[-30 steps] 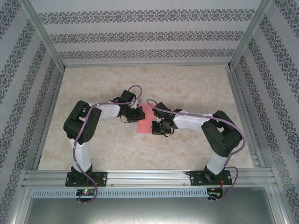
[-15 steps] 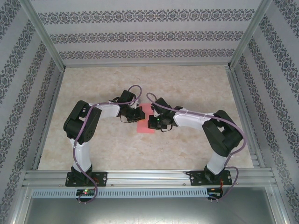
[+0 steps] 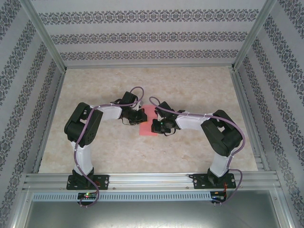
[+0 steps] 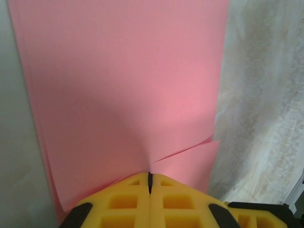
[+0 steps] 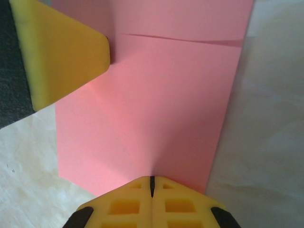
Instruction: Fold a paper plane with a square sheet of paper (pick it up from the middle)
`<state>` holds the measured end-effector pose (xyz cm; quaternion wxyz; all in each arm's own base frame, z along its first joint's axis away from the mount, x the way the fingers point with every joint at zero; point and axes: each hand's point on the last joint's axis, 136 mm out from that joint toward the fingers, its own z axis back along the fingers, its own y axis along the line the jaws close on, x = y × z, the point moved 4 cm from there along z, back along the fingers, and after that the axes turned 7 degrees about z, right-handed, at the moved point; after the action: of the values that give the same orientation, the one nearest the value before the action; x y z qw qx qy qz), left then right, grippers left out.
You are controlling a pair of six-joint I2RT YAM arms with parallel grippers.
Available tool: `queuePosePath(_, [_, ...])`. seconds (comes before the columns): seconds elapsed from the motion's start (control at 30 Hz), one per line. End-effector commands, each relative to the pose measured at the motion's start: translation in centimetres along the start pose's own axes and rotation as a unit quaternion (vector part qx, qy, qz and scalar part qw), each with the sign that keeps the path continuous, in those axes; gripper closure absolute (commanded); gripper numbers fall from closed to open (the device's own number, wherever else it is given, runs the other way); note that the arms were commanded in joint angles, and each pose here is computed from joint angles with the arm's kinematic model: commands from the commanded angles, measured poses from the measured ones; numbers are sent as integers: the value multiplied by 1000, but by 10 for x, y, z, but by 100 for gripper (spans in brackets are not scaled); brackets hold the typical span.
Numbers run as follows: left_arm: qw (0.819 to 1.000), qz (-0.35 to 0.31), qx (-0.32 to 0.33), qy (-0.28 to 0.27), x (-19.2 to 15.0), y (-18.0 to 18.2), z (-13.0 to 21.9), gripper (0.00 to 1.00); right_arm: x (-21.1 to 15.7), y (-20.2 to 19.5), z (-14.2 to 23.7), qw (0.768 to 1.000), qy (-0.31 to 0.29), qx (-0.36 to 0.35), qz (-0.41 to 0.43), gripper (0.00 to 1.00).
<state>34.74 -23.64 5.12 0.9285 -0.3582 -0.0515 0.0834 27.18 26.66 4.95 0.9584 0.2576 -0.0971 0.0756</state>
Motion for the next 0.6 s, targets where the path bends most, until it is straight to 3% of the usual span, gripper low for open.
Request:
queuePosePath(0.0, [1000, -3, -13, -1, -12, -12, 7, 94, -19, -22, -12, 999, 37, -28, -25, 100])
queuePosePath(0.3, [999, -22, -15, 22, -38, -22, -12, 92, -20, -21, -14, 999, 40, -23, -26, 100])
queuePosePath(0.57, [997, -2, 76, 6, -30, 11, -17, 94, -26, -26, -13, 998, 47, -29, -25, 100])
